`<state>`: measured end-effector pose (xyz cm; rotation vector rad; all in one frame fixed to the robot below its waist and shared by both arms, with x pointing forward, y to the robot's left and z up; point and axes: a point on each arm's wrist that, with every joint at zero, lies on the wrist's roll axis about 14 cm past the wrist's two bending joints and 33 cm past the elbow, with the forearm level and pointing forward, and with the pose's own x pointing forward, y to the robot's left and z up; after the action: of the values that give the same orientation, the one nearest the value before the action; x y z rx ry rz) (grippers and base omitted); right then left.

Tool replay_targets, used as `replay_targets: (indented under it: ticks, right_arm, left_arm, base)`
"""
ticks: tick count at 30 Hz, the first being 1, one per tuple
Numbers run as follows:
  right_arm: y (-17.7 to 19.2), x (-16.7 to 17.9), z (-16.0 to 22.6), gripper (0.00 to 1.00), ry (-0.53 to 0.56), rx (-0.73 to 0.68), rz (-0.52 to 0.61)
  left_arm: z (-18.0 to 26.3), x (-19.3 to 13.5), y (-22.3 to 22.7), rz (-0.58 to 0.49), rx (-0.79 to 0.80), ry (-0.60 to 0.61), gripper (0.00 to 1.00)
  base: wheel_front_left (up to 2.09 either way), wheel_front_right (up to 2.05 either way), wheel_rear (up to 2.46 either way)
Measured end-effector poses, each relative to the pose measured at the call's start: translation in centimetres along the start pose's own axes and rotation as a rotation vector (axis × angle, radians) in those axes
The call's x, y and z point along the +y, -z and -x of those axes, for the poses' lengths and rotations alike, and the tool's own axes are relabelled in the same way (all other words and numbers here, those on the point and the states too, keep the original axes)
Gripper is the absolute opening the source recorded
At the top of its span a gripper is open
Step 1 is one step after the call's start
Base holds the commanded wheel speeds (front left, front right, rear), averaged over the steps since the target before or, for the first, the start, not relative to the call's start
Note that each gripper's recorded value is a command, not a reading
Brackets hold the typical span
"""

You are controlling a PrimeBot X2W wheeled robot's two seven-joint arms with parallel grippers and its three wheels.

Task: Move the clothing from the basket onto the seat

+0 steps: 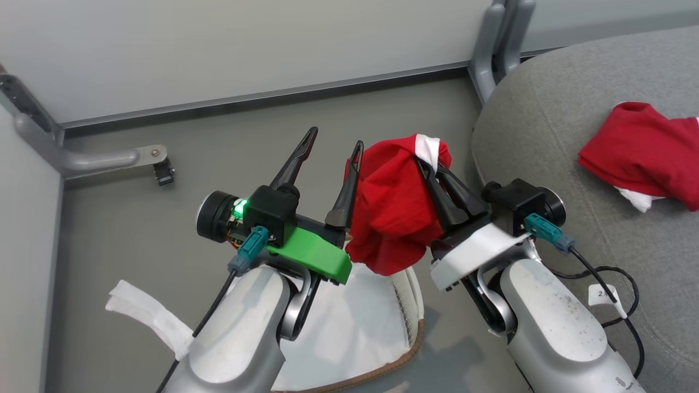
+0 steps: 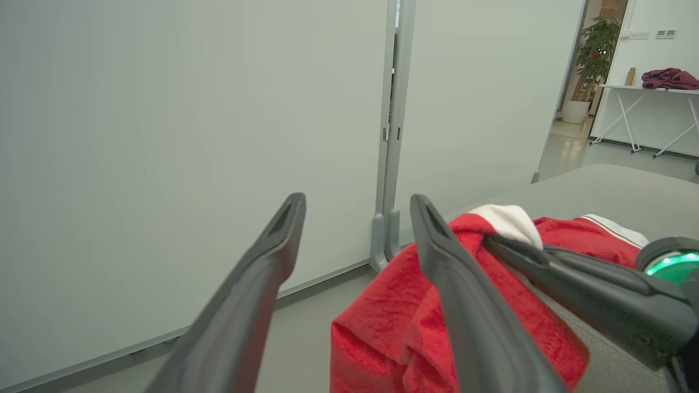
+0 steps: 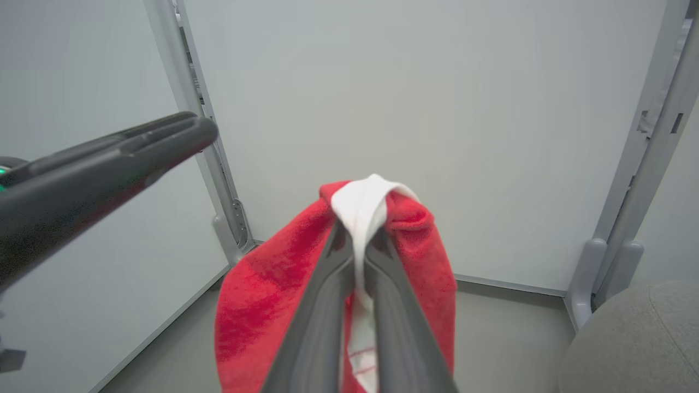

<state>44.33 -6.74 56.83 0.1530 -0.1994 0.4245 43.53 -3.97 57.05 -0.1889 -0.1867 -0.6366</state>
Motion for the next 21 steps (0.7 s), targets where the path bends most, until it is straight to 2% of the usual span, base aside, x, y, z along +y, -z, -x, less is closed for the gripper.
replay_targets:
  ticks: [8,21]
  right_arm:
    - [-2.1,-4.9,4.1,0.0,0.169,-0.042,0.041]
    - [-5.8,-13.1,13.5,0.0,0.513,-0.085,0.153]
  left_arm:
    - [-1.5,-3.8,2.6,0.02,0.042,0.125,1.0]
    - [-3.3,-13.3,6.1,0.107,0.096,0.422,1.0]
  base:
    - [0.0,0.0,0.0]
    - [0.0,0.0,0.0]
